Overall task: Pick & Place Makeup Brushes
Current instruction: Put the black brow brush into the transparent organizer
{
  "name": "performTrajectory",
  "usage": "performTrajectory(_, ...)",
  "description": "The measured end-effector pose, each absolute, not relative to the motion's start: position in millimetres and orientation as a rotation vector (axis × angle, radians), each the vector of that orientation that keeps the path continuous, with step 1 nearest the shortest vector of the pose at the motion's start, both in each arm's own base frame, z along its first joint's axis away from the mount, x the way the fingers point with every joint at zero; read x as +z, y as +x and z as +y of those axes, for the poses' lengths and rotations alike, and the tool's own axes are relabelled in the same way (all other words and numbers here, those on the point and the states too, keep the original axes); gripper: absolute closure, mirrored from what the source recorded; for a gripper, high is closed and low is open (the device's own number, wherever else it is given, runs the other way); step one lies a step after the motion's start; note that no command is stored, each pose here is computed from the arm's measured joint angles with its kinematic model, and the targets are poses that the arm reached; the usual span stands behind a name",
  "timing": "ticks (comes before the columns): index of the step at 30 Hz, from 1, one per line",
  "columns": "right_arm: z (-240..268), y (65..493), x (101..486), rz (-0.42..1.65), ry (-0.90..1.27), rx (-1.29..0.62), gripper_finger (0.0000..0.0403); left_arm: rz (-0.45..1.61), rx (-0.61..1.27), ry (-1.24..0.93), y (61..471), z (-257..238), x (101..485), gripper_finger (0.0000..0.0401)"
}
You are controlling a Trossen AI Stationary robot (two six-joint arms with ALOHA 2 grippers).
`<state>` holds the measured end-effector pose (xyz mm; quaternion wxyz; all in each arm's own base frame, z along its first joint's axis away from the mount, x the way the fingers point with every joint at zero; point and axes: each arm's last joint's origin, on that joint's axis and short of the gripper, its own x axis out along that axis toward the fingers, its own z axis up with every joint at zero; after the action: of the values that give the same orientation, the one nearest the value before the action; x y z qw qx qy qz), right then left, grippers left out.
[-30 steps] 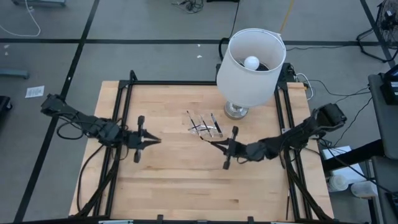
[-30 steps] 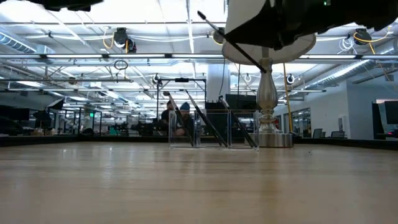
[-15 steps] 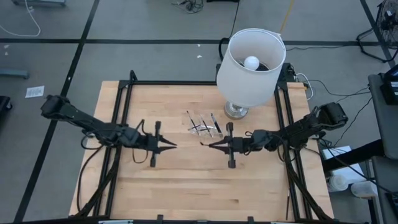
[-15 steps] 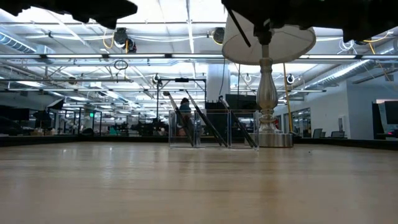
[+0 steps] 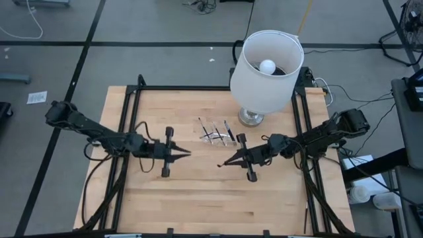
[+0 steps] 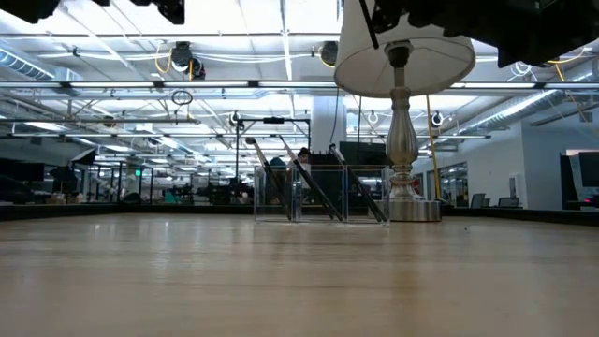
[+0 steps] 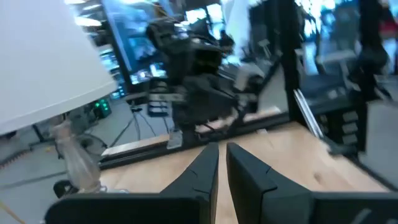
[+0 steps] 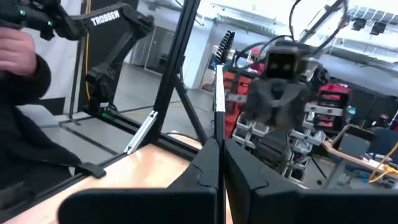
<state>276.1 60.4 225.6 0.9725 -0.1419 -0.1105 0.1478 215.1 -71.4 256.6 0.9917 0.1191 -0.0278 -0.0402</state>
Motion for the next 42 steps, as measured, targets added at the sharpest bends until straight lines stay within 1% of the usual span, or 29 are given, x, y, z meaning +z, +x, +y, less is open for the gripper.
performTrajectory(5, 59.7, 276.3, 225.6, -0.226, -0.291, 0.301, 0.0403, -0.098, -0.036, 0.128, 224.2, -63.2, 256.4, 0.0359)
performTrajectory(9, 58.9, 276.5, 225.6, -0.225, -0.289, 0.294, 0.0403, -0.048, -0.039, 0.142, 235.8, -63.0, 246.7, 0.0359)
performTrajectory(12, 57.2, 276.9, 226.2, -0.219, -0.264, 0.237, 0.0403, -0.024, -0.069, 0.167, 249.8, -67.1, 243.4, 0.0359)
performTrajectory(19, 56.5, 277.1, 226.2, -0.212, -0.233, 0.221, 0.0403, 0.004, -0.079, 0.177, 275.3, -74.7, 253.7, 0.0356)
performTrajectory(21, 56.7, 277.2, 225.6, -0.206, -0.233, 0.223, 0.0403, 0.018, -0.092, 0.180, 278.0, -76.0, 257.5, 0.0343)
performTrajectory(23, 56.9, 277.2, 225.3, -0.202, -0.226, 0.224, 0.0403, 0.011, -0.105, 0.166, 279.9, -76.9, 263.5, 0.0319)
performTrajectory(26, 56.1, 277.4, 224.9, -0.195, -0.211, 0.219, 0.0403, 0.010, -0.103, 0.140, 281.1, -76.6, 266.8, 0.0270)
performTrajectory(29, 53.8, 277.9, 224.9, -0.188, -0.200, 0.168, 0.0403, 0.013, -0.089, 0.127, 282.4, -72.4, 266.6, 0.0220)
performTrajectory(33, 51.9, 278.1, 225.6, -0.190, -0.203, 0.108, 0.0403, 0.001, -0.067, 0.128, 283.9, -66.4, 268.1, 0.0177)
performTrajectory(37, 50.6, 278.0, 227.0, -0.199, -0.210, 0.060, 0.0403, -0.037, -0.051, 0.158, 284.7, -62.5, 271.9, 0.0163)
performTrajectory(42, 50.9, 277.9, 227.0, -0.200, -0.224, 0.063, 0.0403, -0.056, -0.035, 0.160, 285.7, -57.3, 273.8, 0.0176)
